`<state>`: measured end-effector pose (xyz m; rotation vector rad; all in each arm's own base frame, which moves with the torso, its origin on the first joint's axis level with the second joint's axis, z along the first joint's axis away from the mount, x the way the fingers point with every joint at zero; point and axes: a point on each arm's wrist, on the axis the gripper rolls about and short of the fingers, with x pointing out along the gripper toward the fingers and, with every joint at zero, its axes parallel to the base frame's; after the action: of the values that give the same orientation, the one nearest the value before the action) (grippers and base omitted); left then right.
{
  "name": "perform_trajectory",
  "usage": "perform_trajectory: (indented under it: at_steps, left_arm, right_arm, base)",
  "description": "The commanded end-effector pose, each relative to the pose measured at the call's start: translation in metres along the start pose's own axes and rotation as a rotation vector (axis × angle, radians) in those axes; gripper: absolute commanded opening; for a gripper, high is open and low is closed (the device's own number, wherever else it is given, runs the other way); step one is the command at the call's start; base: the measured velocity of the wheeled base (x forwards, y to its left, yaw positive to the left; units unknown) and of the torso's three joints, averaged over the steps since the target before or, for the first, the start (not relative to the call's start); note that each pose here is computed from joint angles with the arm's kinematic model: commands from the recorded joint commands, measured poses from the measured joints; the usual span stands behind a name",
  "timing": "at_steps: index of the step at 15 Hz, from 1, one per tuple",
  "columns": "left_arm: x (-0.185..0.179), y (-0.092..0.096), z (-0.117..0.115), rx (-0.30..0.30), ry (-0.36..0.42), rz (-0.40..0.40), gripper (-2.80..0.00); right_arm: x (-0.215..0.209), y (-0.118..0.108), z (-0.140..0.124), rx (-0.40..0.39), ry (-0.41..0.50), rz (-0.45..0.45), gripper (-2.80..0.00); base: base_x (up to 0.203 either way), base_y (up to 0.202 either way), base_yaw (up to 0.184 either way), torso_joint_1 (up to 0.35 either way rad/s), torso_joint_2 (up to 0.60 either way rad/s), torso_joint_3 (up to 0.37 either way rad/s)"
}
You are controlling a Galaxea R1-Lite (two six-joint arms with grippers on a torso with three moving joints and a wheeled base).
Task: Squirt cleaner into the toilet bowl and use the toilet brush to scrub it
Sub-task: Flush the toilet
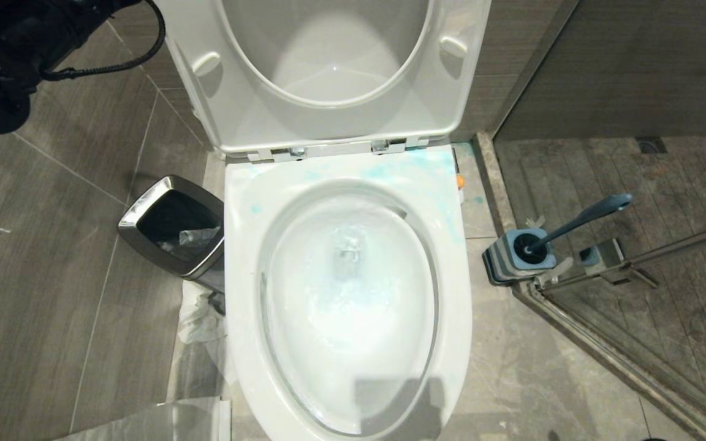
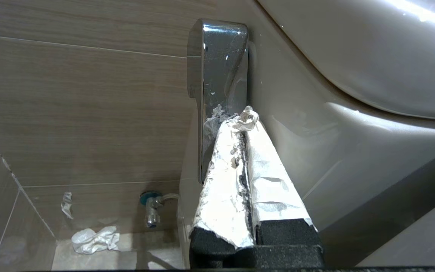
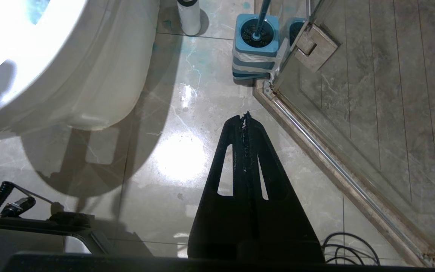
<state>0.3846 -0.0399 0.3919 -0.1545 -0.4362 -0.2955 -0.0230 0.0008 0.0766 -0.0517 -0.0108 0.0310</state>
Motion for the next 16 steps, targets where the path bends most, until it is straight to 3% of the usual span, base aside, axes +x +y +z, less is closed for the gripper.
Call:
perform_trajectory:
  at_steps: [1, 5, 8, 12, 16]
  left_arm:
    - [-0.005, 0.001, 0.012, 0.004, -0.020, 0.004, -2.80]
    - [-0.029, -0.001, 0.063, 0.025, -0.096, 0.013, -2.80]
    - [-0.060, -0.006, 0.107, 0.031, -0.110, 0.040, -2.80]
    - [-0.120, -0.026, 0.162, 0.025, -0.055, 0.101, -2.80]
    - [-0.185, -0.054, 0.215, 0.053, -0.139, 0.098, -2.80]
  right_arm:
    - [0.000, 0.000, 0.000, -0.001, 0.001, 0.001, -2.80]
    - [0.000, 0.000, 0.000, -0.001, 0.001, 0.001, -2.80]
    - [0.000, 0.000, 0.000, -0.001, 0.001, 0.001, -2.80]
    - [0.000, 0.000, 0.000, -0.001, 0.001, 0.001, -2.80]
    - [0.000, 0.000, 0.000, -0.001, 0.001, 0.001, -2.80]
  base:
    - [0.000, 0.000, 0.000, 0.000, 0.00, 0.000]
    - [0.000, 0.000, 0.000, 0.000, 0.00, 0.000]
    - [0.000, 0.000, 0.000, 0.000, 0.00, 0.000]
    - [0.000, 0.000, 0.000, 0.000, 0.00, 0.000]
    - [0.000, 0.000, 0.000, 0.000, 0.00, 0.000]
